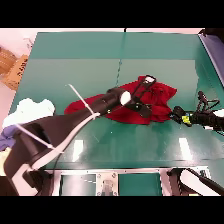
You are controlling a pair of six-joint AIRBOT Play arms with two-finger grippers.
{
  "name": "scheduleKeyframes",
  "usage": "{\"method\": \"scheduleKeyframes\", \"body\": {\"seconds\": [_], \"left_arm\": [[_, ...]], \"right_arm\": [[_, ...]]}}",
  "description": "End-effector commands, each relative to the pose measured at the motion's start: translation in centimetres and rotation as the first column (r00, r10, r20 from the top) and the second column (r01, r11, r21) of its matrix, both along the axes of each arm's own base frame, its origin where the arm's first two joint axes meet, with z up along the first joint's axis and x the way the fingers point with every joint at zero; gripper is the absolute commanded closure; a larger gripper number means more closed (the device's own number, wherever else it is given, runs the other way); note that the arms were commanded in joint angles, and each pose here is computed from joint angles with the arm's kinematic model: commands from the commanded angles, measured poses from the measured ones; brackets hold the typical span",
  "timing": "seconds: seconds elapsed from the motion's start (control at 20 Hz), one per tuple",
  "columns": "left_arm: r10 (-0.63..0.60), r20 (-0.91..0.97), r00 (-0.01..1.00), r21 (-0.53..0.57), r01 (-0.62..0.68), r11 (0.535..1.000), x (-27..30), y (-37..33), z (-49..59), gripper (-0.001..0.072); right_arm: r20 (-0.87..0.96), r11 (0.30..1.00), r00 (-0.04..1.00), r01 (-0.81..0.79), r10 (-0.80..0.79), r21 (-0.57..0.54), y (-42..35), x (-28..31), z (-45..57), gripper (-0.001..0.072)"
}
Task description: Fold the shirts.
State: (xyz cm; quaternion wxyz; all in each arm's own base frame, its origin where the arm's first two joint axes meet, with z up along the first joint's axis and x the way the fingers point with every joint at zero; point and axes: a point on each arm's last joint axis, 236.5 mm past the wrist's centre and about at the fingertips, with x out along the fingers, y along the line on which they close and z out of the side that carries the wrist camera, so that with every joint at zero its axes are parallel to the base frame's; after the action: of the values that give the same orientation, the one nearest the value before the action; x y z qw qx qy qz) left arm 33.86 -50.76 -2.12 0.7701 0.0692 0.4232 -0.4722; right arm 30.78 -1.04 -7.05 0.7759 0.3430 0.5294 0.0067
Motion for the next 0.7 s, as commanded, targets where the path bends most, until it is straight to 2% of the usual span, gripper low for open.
{"method": "scheduleKeyframes", "body": {"seconds": [0.0, 0.15, 0.25, 0.3, 0.35, 0.4, 0.5, 0.65], "left_arm": [[-0.021, 0.022, 1.000, 0.081, 0.019, 0.997, 0.1, -1.9, -1.8, 0.0199], [-0.037, 0.015, 0.999, 0.168, 0.034, 0.985, 0.3, -1.0, -4.6, 0.0203], [-0.015, 0.060, 0.998, 0.303, -0.004, 0.953, 1.7, 1.8, -6.4, 0.0242], [-0.012, 0.089, 0.996, 0.385, -0.023, 0.923, 2.5, 3.7, -7.0, 0.0368], [-0.025, 0.110, 0.994, 0.470, -0.030, 0.882, 3.0, 5.8, -7.4, 0.0560], [-0.036, 0.115, 0.993, 0.531, -0.031, 0.847, 3.1, 7.4, -7.6, 0.0682], [-0.050, 0.142, 0.989, 0.595, -0.045, 0.802, 3.7, 9.2, -6.5, 0.0682], [-0.039, 0.253, 0.967, 0.565, -0.115, 0.817, 6.0, 9.3, -0.9, 0.0683]], "right_arm": [[0.000, 1.000, 1.000, 0.001, -0.001, -0.002, 0.0, 0.0, 0.0, 0.0697], [0.001, 1.000, 1.000, 0.002, -0.002, -0.001, 0.0, 0.0, 0.0, 0.0697], [0.001, 1.000, 1.000, 0.001, -0.001, -0.001, 0.0, 0.0, 0.0, 0.0697], [0.001, 1.000, 1.000, 0.001, -0.001, -0.001, 0.0, 0.0, 0.0, 0.0697], [0.001, 1.000, 1.000, 0.001, -0.001, -0.001, 0.0, 0.0, 0.0, 0.0697], [0.001, 1.000, 1.000, 0.001, -0.001, -0.001, 0.0, 0.0, 0.0, 0.0697], [0.001, 1.000, 1.000, 0.001, -0.001, -0.001, 0.0, 0.0, 0.0, 0.0697], [0.001, 1.000, 1.000, 0.001, -0.001, -0.002, 0.0, 0.0, 0.0, 0.0697]]}}
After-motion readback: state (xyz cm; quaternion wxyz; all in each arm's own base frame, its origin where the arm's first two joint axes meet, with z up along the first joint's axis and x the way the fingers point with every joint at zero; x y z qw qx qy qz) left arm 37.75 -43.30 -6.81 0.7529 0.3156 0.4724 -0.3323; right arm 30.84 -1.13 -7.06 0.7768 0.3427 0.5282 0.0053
